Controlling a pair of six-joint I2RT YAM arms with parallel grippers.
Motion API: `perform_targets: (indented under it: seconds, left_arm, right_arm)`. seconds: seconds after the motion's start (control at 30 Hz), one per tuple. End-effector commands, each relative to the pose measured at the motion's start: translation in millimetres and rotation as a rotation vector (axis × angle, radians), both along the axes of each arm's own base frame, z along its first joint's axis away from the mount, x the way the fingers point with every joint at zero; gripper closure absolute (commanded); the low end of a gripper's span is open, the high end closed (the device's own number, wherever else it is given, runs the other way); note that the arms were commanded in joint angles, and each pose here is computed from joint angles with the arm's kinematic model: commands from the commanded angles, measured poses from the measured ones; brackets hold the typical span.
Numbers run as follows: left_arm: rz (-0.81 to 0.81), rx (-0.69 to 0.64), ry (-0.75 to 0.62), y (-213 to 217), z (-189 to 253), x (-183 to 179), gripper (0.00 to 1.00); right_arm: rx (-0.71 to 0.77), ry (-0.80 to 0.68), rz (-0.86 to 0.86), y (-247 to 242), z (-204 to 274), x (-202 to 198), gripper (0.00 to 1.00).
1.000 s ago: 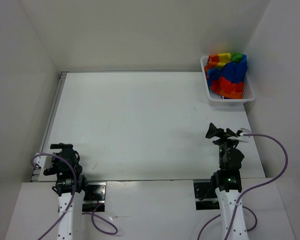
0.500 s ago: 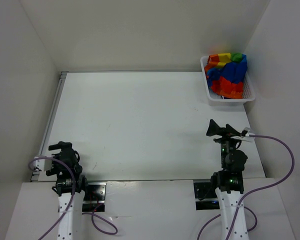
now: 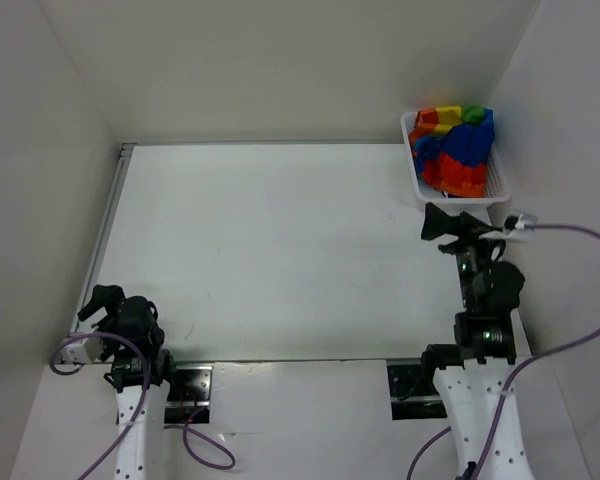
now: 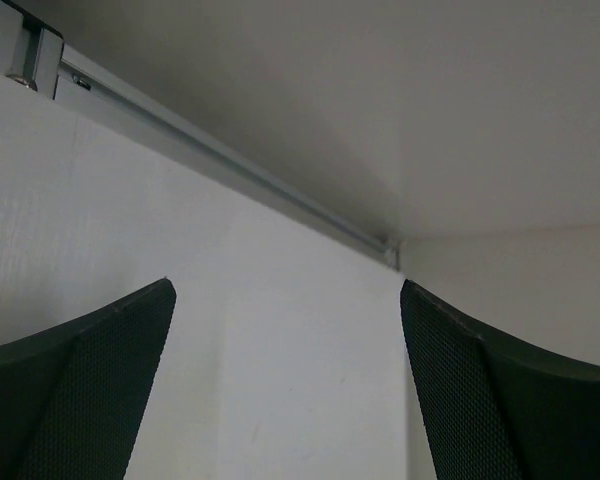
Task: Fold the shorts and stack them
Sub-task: Grab the shorts from the pile
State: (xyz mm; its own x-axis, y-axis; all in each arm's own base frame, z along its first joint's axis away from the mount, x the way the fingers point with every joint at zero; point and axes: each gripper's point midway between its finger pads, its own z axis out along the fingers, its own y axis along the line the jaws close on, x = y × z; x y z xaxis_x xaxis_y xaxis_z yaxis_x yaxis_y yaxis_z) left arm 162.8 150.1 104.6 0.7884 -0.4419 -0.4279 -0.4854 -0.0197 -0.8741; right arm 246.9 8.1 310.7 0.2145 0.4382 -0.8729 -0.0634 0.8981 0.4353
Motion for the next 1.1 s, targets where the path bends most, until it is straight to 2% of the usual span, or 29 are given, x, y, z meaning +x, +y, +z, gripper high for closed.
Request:
perform_targets:
  seconds: [0.0,0.17,0.27,0.47,0.53,0.67,0.73,0.83,0.97,1.0,1.07]
  left_arm:
    - [0.201,-0.006,-0.252,17.6,28.2,-19.1,0.0]
    - [0.238,0.019,-0.231,21.5,26.9,-26.0,0.0]
    - [0.317,0.042,-0.321,28.0,36.4,-34.7,0.0]
    - [0.31,0.005,-0.379,27.1,37.4,-32.2,0.0]
    - [0.296,0.0,-0.338,26.3,34.3,-32.0,0.0]
    - [0.249,0.025,-0.21,23.4,29.3,-30.7,0.0]
    - [0.208,0.067,-0.045,22.1,18.1,-31.4,0.0]
    - [0.225,0.106,0.005,25.3,17.3,-34.3,0.0]
    - [0.207,0.126,0.018,25.3,20.6,-30.3,0.0]
    - [0.173,0.134,0.047,23.4,20.2,-26.2,0.0]
    - [0.164,0.134,0.024,22.6,26.2,-23.9,0.0]
  right_arm:
    - [-0.011,0.137,0.043,6.9,16.1,35.0,0.01]
    - [-0.071,0.186,0.043,9.3,41.6,63.3,0.01]
    - [-0.101,0.175,-0.012,0.7,53.0,67.7,0.01]
    - [-0.2,0.395,-0.094,-18.7,29.2,98.9,0.01]
    - [-0.246,0.43,-0.136,-26.3,32.6,102.7,0.01]
    - [-0.338,0.602,-0.237,-45.2,10.3,122.2,0.01]
    - [-0.359,0.622,-0.26,-45.1,14.8,127.4,0.01]
    - [-0.381,0.607,-0.337,-51.0,22.1,126.1,0.01]
    - [-0.365,0.492,-0.429,-52.5,56.9,114.4,0.01]
    - [-0.389,0.496,-0.429,-51.5,57.2,113.7,0.0]
    - [-0.462,0.547,-0.405,-48.0,51.4,119.7,0.0]
